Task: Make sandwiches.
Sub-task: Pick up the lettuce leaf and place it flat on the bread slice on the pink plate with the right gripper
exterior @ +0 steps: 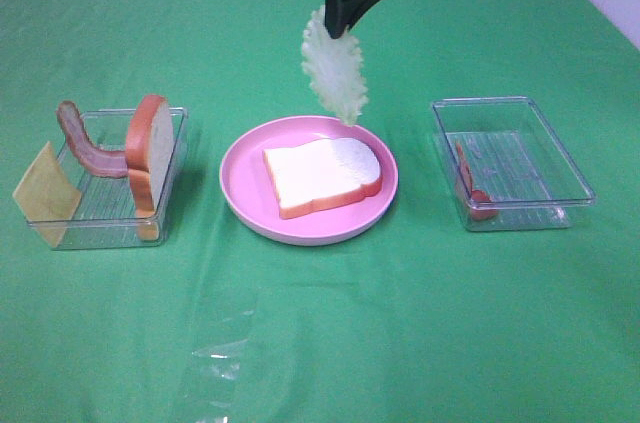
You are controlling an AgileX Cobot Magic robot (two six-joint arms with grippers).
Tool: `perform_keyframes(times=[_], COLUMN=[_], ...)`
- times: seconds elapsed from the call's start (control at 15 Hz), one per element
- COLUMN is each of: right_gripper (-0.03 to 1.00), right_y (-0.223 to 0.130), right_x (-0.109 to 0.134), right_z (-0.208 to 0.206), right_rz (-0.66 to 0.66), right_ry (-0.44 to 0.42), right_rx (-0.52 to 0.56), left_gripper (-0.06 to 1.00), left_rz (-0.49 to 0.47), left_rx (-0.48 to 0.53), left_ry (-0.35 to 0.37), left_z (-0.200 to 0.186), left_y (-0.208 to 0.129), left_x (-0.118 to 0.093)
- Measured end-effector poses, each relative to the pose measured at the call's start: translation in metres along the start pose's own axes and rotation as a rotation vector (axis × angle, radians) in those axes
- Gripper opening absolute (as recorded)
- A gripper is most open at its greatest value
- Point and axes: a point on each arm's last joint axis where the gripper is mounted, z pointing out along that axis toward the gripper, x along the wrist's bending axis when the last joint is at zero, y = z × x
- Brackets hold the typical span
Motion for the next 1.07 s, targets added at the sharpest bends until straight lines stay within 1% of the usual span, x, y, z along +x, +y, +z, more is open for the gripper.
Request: perform_keyframes(times=[0.07, 0.13, 0.2, 0.33, 0.47, 0.6, 0.93, 1.0, 1.07], right_gripper=[0.01, 0.01, 0.01, 0.01, 0.01, 0.01, 0.01, 0.01, 0.01], right_y=[0.000, 0.000, 0.000, 0.001, 0.002, 0.002, -0.002, -0.004, -0.006], right_x=[0.012, 0.036, 0.040, 0.050, 0.051, 0.052, 0.055, 0.054, 0.052], right_z=[0.000, -0.001, -0.002, -0.002, -0.001, 0.011, 0.078, 0.090, 0.104], right_rz=[-0.017, -0.053, -0.058, -0.057, -0.051, -0.048, -0.045, -0.044, -0.045], right_ry=[0.026, 0.068, 0.076, 0.120, 0.134, 0.133, 0.115, 0.102, 0.067], right_rx=[-0.012, -0.039, -0.050, -0.070, -0.075, -0.059, 0.067, 0.089, 0.111], left_gripper=[0.99, 0.99, 0.99, 0.99, 0.99, 0.99, 0.99, 0.99, 0.99], left_rz=[0.000, 0.000, 0.000, 0.000, 0.000, 0.000, 0.000, 0.000, 0.000], left_rx=[0.000, 0.000, 0.000, 0.000, 0.000, 0.000, 0.000, 0.000, 0.000], left_ry=[0.000, 0.000, 0.000, 0.000, 0.000, 0.000, 0.000, 0.000, 0.000], left_z=[0.000, 0.000, 0.000, 0.000, 0.000, 0.000, 0.000, 0.000, 0.000], left_y=[0.000, 0.000, 0.000, 0.000, 0.000, 0.000, 0.000, 0.000, 0.000], left_x=[0.000, 0.000, 0.000, 0.000, 0.000, 0.000, 0.000, 0.000, 0.000])
